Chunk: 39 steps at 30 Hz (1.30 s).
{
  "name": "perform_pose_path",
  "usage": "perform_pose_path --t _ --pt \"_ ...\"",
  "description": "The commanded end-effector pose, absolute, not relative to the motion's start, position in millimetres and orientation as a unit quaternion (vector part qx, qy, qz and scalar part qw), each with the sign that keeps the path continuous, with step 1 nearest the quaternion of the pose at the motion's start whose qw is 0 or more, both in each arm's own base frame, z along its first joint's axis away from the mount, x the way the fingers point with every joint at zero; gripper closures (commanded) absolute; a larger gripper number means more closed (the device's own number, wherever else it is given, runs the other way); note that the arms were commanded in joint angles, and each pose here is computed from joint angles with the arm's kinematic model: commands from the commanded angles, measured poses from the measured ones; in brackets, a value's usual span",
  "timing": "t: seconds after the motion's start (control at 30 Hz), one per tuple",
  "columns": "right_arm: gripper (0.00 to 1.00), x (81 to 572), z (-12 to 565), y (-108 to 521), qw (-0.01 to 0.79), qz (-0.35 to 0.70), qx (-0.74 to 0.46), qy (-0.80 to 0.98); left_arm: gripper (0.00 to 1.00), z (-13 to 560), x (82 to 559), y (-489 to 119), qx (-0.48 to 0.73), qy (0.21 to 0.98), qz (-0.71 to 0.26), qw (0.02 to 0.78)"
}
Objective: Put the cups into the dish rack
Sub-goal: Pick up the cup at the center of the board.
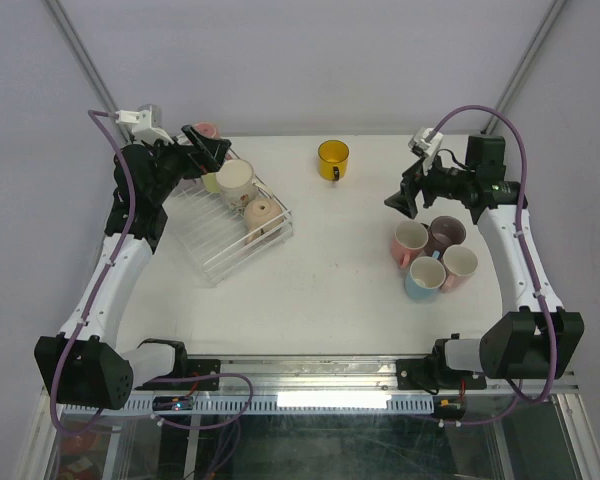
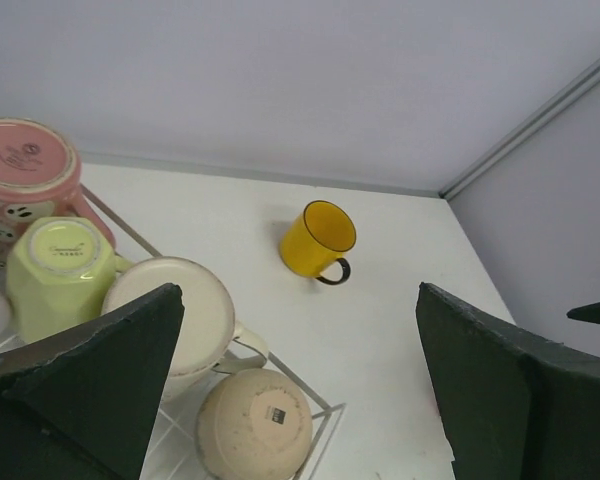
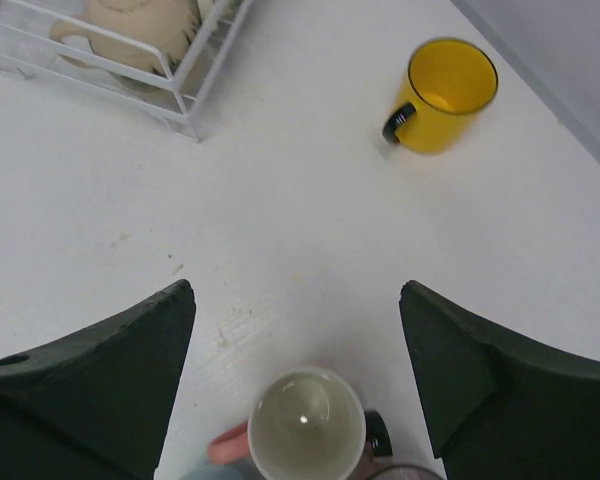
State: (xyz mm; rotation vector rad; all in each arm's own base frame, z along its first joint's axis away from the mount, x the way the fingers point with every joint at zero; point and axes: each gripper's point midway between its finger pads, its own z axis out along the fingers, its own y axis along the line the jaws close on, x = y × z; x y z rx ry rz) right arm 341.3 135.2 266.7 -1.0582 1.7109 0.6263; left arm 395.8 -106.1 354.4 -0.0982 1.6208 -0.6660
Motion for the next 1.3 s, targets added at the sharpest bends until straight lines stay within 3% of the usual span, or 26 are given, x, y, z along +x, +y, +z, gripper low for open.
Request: perform_pose_path --t 0.0,0.27,0.5,0.8,0.9,1.07,1.27 --pt "0.14 324 251 88 0.456 0.193 -0.421 0.760 0.01 379 391 -121 -0.046 0.664 -0.365 0.651" --pt "0.16 324 210 37 0.369 0.134 -0.383 0.836 0.01 369 387 -125 -0.080 0.655 -0.406 0.632" --pt "0.25 348 176 32 0.309 0.112 -0.397 0.857 0.01 367 386 -128 -0.099 0.657 -0.426 0.614" --pt "0.43 361 135 31 0.234 0.105 -0.394 0.883 0.03 362 381 -128 -0.121 0.656 -0.440 0.602" --pt "0.47 362 126 34 0.234 0.104 -0.397 0.881 0.03 359 379 -127 -0.124 0.656 -0.438 0.602" --pt "0.66 371 115 41 0.247 0.098 -0.402 0.876 0.06 357 379 -130 -0.131 0.658 -0.452 0.588" --pt "0.79 374 111 52 0.262 0.124 -0.411 0.865 0.11 362 385 -137 -0.132 0.660 -0.472 0.569"
